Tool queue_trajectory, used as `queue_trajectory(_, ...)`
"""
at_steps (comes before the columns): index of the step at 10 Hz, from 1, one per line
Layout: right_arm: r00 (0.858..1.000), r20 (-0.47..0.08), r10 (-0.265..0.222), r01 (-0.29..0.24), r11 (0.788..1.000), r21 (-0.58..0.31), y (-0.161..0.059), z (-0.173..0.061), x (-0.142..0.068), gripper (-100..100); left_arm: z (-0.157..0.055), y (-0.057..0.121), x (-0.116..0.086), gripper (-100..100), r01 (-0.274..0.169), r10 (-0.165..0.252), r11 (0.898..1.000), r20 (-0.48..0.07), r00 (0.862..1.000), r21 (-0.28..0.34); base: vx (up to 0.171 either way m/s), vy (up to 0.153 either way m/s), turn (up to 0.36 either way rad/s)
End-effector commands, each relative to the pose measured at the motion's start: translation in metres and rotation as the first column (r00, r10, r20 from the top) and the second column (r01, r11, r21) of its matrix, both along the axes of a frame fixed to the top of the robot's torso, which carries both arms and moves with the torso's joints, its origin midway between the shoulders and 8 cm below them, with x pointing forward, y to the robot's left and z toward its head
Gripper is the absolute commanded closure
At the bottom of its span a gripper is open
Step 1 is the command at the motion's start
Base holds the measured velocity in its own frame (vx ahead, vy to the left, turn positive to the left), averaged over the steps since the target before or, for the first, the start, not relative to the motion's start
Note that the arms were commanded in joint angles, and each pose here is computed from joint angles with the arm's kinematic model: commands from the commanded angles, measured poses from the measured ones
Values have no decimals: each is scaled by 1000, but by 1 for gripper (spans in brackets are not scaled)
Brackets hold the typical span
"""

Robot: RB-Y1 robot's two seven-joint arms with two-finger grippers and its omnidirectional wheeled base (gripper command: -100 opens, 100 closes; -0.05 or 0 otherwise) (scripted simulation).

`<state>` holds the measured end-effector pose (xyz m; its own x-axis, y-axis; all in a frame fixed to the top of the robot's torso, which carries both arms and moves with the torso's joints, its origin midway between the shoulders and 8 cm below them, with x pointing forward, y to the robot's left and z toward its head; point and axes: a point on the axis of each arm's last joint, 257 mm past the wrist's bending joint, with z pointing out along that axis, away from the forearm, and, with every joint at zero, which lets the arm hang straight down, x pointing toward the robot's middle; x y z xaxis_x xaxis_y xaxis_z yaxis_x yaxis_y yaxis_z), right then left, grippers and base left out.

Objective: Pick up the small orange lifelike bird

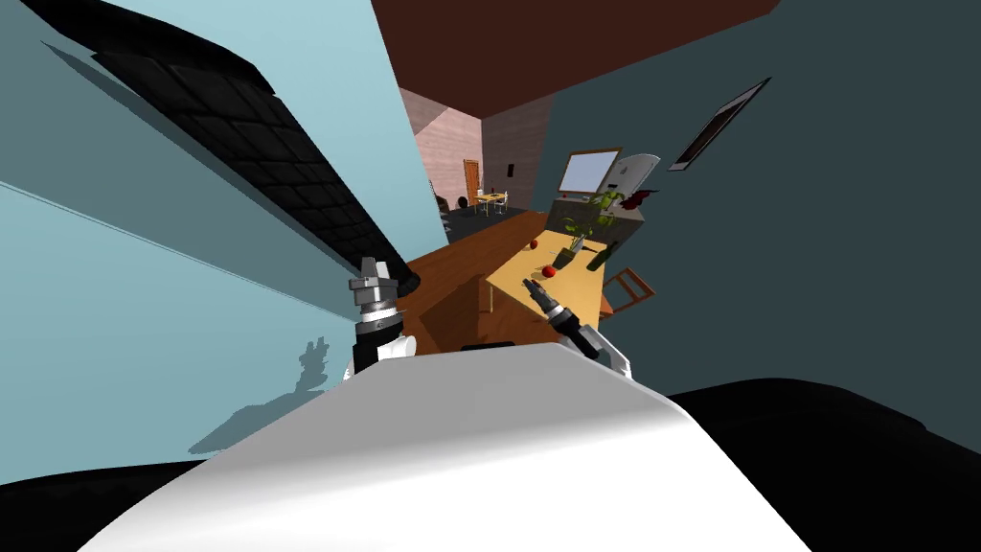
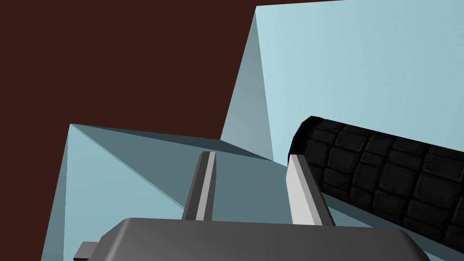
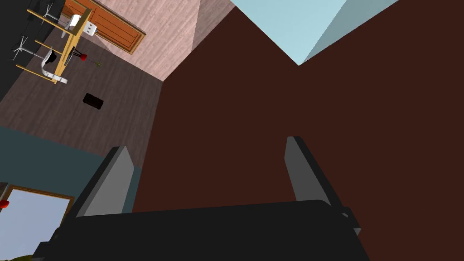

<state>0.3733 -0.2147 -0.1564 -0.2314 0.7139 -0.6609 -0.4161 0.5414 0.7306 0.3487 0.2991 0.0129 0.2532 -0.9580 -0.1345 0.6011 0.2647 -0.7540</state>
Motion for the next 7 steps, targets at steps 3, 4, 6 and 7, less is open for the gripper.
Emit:
queue_trajectory(3, 991, -129, -18, -3, 987, -160, -18, -67, -6, -100, 0, 0, 0, 0, 0, 0, 1000, 0, 1000, 0, 28, 30, 168)
queue_trajectory(4, 983, -183, -36, -6, 974, -225, -31, -94, -10, -100, 0, 0, 0, 0, 0, 0, 1000, 0, 1000, 0, 43, 47, 400)
queue_trajectory(6, 969, -240, -63, -13, 952, -306, -49, -125, -17, -100, 0, 0, 0, 0, 0, 0, 1000, 0, 1000, 0, 48, 39, 141)
queue_trajectory(7, 952, -291, -94, -20, 930, -366, -68, -150, -25, -100, 0, 0, 0, 0, 0, 0, 1000, 0, 1000, 0, 77, 43, 345)
